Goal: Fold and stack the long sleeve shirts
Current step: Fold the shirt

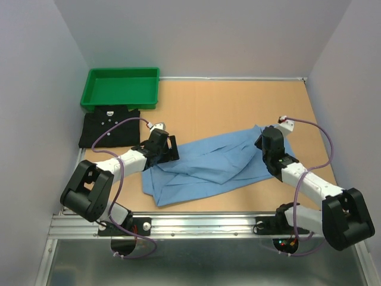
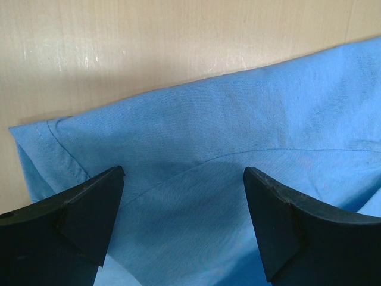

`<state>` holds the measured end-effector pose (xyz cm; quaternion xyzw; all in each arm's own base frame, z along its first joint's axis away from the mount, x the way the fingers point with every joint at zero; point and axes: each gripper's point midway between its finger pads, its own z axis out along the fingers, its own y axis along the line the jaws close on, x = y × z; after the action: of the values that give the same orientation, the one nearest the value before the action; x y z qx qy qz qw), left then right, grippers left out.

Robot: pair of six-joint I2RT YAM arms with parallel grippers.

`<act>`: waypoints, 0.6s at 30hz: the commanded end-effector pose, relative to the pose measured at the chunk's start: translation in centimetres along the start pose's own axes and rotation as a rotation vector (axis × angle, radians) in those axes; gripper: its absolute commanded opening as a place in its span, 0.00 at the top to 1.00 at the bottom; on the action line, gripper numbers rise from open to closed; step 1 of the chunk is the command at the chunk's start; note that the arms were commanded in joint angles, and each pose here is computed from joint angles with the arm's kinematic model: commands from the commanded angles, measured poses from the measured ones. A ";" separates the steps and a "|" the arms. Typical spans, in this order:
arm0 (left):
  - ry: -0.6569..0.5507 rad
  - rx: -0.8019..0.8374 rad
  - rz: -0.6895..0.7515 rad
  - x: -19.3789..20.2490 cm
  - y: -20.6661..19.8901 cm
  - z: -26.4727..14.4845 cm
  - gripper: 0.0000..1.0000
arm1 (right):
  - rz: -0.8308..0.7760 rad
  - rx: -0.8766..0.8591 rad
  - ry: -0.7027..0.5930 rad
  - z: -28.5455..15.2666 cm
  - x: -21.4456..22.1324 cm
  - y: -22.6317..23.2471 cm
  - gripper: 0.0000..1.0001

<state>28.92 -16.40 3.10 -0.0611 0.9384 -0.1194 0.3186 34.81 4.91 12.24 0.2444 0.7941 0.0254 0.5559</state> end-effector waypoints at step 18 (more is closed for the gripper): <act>0.064 -0.008 0.012 1.2 0.2 -0.8 0.05 | 0.128 -0.040 -0.146 -1.5 -3.1 -1.3 0.99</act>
<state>28.62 -16.40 3.09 -0.0578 0.9411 -0.1190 0.3112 33.43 2.56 9.67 0.2949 0.7785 0.0153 0.5538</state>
